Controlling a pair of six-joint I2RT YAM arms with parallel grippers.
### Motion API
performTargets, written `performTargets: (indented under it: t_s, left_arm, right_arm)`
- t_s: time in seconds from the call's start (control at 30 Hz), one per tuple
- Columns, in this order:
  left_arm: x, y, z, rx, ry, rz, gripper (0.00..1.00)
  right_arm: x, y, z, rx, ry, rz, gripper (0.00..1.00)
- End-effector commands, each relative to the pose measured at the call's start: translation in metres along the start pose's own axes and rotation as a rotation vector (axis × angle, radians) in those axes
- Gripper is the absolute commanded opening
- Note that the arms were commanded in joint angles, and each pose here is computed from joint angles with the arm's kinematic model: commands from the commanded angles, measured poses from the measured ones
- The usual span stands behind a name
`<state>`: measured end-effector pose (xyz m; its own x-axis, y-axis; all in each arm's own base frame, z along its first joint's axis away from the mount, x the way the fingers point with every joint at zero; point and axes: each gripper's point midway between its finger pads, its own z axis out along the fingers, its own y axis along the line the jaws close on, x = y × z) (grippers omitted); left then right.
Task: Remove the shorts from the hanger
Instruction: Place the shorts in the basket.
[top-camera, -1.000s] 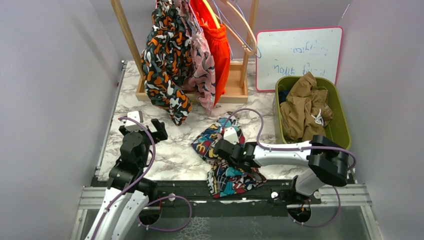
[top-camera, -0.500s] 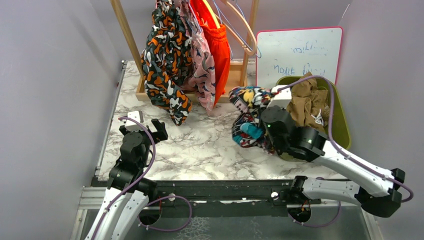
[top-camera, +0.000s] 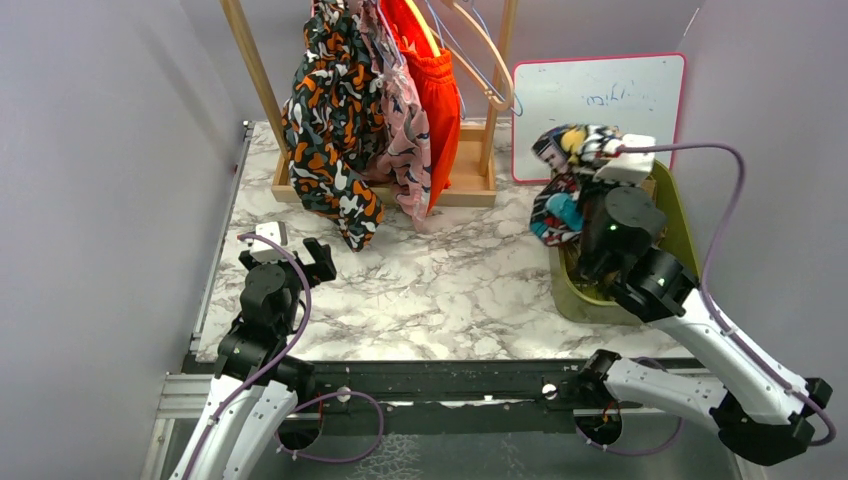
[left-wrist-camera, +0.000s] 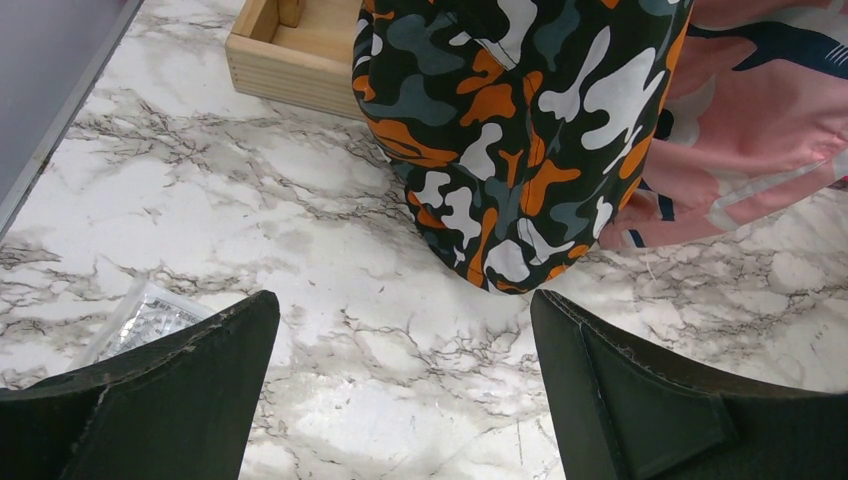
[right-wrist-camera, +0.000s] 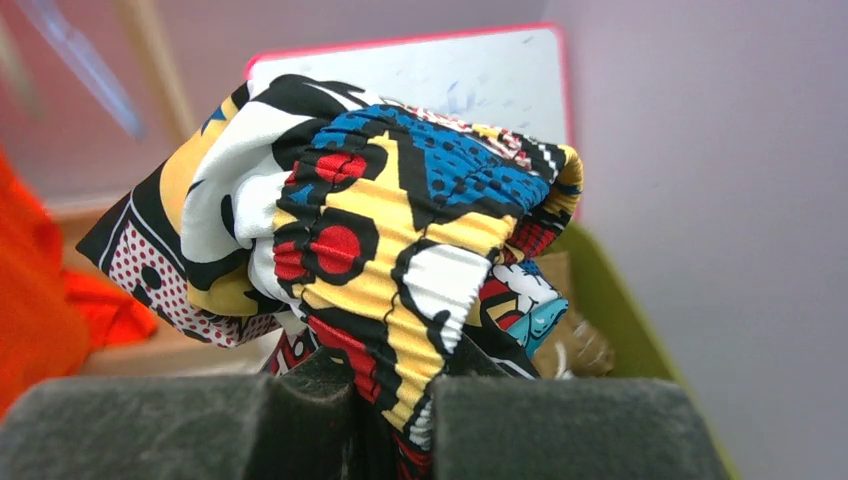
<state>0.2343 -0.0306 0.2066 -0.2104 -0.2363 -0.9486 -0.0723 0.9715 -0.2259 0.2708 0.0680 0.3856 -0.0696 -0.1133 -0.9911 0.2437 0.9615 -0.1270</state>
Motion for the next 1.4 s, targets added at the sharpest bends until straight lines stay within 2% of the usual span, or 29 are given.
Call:
performTargets:
  t_s: [0.0,0.13,0.2,0.3,0.43,0.53,0.8,0.93,1.03,1.13,1.27,1.3,1.37]
  left_arm:
    - [-0.004,-0.005,0.0,0.027,-0.016,-0.005,0.99]
    - [-0.005,-0.005,0.0,0.028,-0.021,-0.004,0.99]
    - [-0.006,-0.005,-0.001,0.029,-0.025,-0.005,0.99]
    - [-0.006,-0.005,-0.001,0.029,-0.028,-0.007,0.99]
    - [-0.005,-0.004,0.0,0.025,-0.022,-0.005,0.99]
    - [-0.004,-0.004,0.0,0.025,-0.018,-0.005,0.99]
    - [-0.003,-0.004,0.001,0.022,-0.013,-0.005,0.99]
    - [-0.004,-0.004,0.001,0.024,-0.02,-0.006,0.99]
    - [-0.004,-0.004,0.001,0.026,-0.017,-0.004,0.99]
    - [-0.004,-0.005,0.001,0.028,-0.016,-0.004,0.99]
    - [-0.004,-0.005,0.0,0.028,-0.019,-0.005,0.99]
    - [-0.004,-0.004,0.0,0.027,-0.02,-0.005,0.99]
    - [-0.005,-0.005,0.0,0.029,-0.022,-0.004,0.99]
  right_arm:
    - [-0.059,-0.041,0.015,0.128,-0.13,0.043,0.01]
    - [-0.037,-0.043,0.064,0.107,0.006,-0.041,0.01]
    - [-0.009,-0.069,0.09,0.152,0.139,-0.008,0.01]
    - [0.016,-0.09,0.107,0.156,0.2,0.058,0.01]
    - [0.067,-0.07,0.124,0.073,0.374,0.05,0.01]
    - [0.116,-0.066,0.135,0.105,0.485,0.008,0.01]
    - [0.2,-0.042,0.148,0.054,0.617,0.019,0.01]
    - [0.271,-0.025,0.149,-0.032,0.804,-0.078,0.01]
    - [0.308,-0.008,0.146,-0.081,0.95,-0.057,0.01]
    - [0.312,0.0,0.145,-0.106,0.97,-0.022,0.01]
    - [0.279,-0.008,0.147,-0.088,0.89,-0.018,0.04]
    - [0.267,-0.011,0.147,-0.085,0.864,-0.016,0.07]
    - [0.242,-0.015,0.147,-0.085,0.81,-0.014,0.2]
